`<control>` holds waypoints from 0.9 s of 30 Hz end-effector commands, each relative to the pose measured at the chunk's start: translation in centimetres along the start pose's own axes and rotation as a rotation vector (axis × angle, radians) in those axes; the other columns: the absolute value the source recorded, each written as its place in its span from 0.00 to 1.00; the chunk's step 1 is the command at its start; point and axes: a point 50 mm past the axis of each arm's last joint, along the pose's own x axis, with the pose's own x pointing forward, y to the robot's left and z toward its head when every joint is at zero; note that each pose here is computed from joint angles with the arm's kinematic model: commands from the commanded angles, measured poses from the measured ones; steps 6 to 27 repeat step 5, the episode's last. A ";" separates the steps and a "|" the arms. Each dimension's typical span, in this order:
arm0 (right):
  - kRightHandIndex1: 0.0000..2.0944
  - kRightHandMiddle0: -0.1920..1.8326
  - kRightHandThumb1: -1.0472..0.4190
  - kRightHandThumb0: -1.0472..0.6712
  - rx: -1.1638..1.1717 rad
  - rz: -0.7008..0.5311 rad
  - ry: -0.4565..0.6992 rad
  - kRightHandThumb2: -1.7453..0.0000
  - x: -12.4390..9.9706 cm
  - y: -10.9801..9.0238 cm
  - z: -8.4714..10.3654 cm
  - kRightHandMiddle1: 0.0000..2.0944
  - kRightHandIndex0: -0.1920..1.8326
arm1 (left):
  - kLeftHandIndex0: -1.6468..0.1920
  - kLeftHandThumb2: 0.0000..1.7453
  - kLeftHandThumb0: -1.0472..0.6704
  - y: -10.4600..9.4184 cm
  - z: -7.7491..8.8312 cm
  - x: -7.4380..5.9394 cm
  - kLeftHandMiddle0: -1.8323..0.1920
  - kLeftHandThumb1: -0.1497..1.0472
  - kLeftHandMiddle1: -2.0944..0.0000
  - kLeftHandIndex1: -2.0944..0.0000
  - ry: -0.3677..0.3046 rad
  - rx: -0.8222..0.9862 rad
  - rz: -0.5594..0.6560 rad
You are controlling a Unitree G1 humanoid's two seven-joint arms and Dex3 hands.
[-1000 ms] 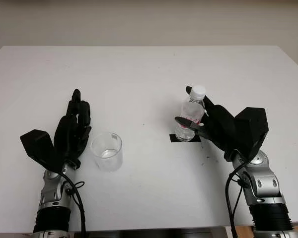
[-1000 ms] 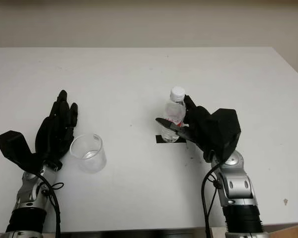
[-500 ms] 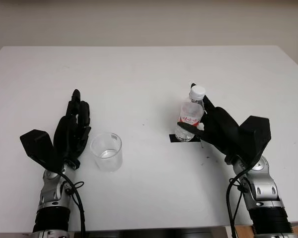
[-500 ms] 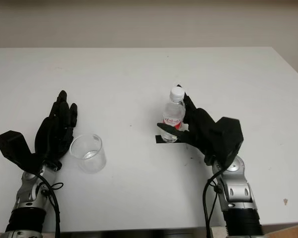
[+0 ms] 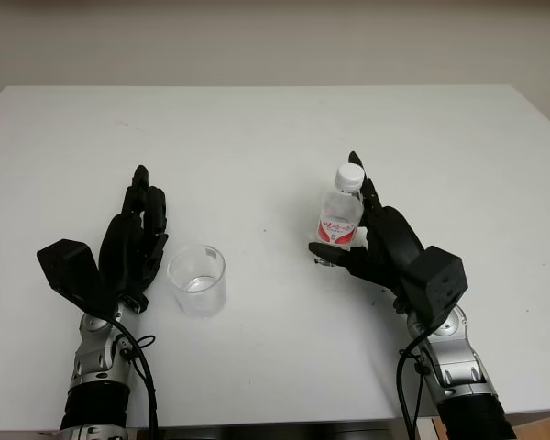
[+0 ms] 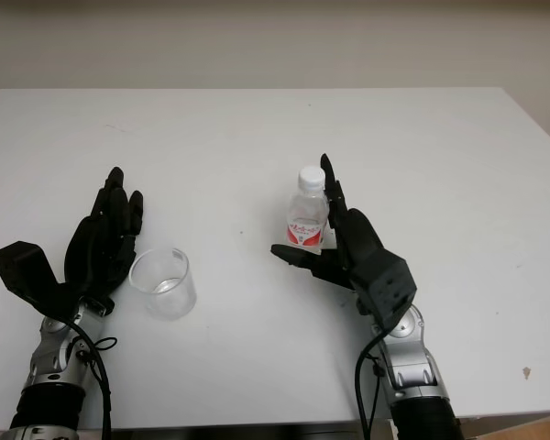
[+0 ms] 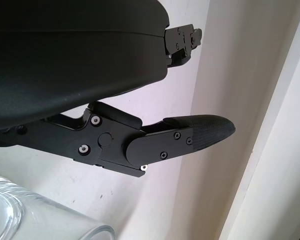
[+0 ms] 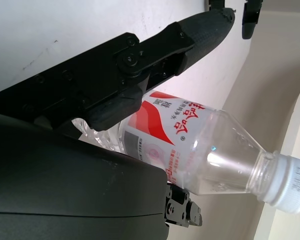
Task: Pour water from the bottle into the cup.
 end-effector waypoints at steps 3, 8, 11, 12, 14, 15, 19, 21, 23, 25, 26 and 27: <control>0.00 0.00 0.08 0.07 -0.028 -0.028 0.003 0.97 -0.3 0.3 -0.3 0.00 0.00 | 0.96 0.32 0.20 0.2 -0.6 -0.2 0.97 1.00 0.97 0.97 0.030 -0.005 0.022; 0.00 0.00 0.07 0.06 -0.027 -0.035 0.005 0.96 -0.4 0.3 -0.3 0.00 0.00 | 0.96 0.32 0.20 0.3 -0.6 -0.2 0.97 1.00 0.97 0.97 0.030 -0.007 0.021; 0.00 0.00 0.07 0.06 -0.027 -0.035 0.005 0.96 -0.4 0.3 -0.3 0.00 0.00 | 0.96 0.32 0.20 0.3 -0.6 -0.2 0.97 1.00 0.97 0.97 0.030 -0.007 0.021; 0.00 0.00 0.07 0.06 -0.027 -0.035 0.005 0.96 -0.4 0.3 -0.3 0.00 0.00 | 0.96 0.32 0.20 0.3 -0.6 -0.2 0.97 1.00 0.97 0.97 0.030 -0.007 0.021; 0.00 0.00 0.07 0.06 -0.027 -0.035 0.005 0.96 -0.4 0.3 -0.3 0.00 0.00 | 0.96 0.32 0.20 0.3 -0.6 -0.2 0.97 1.00 0.97 0.97 0.030 -0.007 0.021; 0.00 0.00 0.07 0.06 -0.027 -0.035 0.005 0.96 -0.4 0.3 -0.3 0.00 0.00 | 0.96 0.32 0.20 0.3 -0.6 -0.2 0.97 1.00 0.97 0.97 0.030 -0.007 0.021; 0.00 0.00 0.07 0.06 -0.027 -0.035 0.005 0.96 -0.4 0.3 -0.3 0.00 0.00 | 0.96 0.32 0.20 0.3 -0.6 -0.2 0.97 1.00 0.97 0.97 0.030 -0.007 0.021; 0.00 0.00 0.07 0.06 -0.027 -0.035 0.005 0.96 -0.4 0.3 -0.3 0.00 0.00 | 0.96 0.32 0.20 0.3 -0.6 -0.2 0.97 1.00 0.97 0.97 0.030 -0.007 0.021; 0.00 0.00 0.07 0.06 -0.027 -0.035 0.005 0.96 -0.4 0.3 -0.3 0.00 0.00 | 0.96 0.32 0.20 0.3 -0.6 -0.2 0.97 1.00 0.97 0.97 0.030 -0.007 0.021; 0.00 0.00 0.07 0.06 -0.027 -0.035 0.005 0.96 -0.4 0.3 -0.3 0.00 0.00 | 0.96 0.32 0.20 0.3 -0.6 -0.2 0.97 1.00 0.97 0.97 0.030 -0.007 0.021; 0.00 0.00 0.07 0.06 -0.027 -0.035 0.005 0.96 -0.4 0.3 -0.3 0.00 0.00 | 0.96 0.32 0.20 0.3 -0.6 -0.2 0.97 1.00 0.97 0.97 0.030 -0.007 0.021; 0.00 0.00 0.07 0.06 -0.027 -0.035 0.005 0.96 -0.4 0.3 -0.3 0.00 0.00 | 0.96 0.32 0.20 0.3 -0.6 -0.2 0.97 1.00 0.97 0.97 0.030 -0.007 0.021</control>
